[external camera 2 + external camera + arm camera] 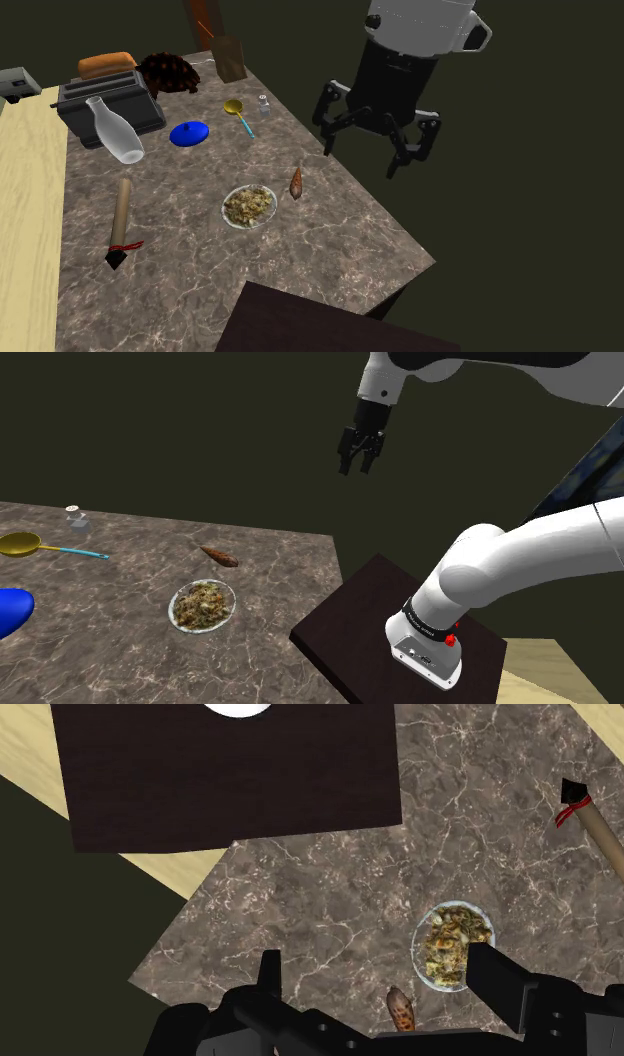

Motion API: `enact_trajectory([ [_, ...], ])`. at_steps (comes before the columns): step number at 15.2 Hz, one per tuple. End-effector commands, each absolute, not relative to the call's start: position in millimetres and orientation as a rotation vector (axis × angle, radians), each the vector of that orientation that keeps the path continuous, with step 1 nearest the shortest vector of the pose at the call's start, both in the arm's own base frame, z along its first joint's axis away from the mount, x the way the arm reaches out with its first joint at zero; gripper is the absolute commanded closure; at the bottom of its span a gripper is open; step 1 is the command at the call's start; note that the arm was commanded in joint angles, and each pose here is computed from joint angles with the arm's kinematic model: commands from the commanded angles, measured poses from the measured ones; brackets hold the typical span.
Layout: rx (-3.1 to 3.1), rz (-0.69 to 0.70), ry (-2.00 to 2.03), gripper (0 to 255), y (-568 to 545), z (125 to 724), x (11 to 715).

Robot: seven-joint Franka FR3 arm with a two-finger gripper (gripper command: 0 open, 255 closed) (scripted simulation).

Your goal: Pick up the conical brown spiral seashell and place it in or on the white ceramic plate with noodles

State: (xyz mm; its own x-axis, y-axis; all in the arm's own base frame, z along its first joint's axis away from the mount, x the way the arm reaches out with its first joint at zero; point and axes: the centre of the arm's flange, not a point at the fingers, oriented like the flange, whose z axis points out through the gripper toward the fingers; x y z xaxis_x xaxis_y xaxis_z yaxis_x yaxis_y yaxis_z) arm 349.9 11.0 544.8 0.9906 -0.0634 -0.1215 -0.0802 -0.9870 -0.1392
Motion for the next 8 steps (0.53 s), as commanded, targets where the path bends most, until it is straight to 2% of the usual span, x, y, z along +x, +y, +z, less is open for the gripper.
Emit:
enact_trajectory([
  [1,-2.993,0.181,0.095,0,22,526,367],
  [8,-3.004,0.206,0.046,0,57,462,427],
])
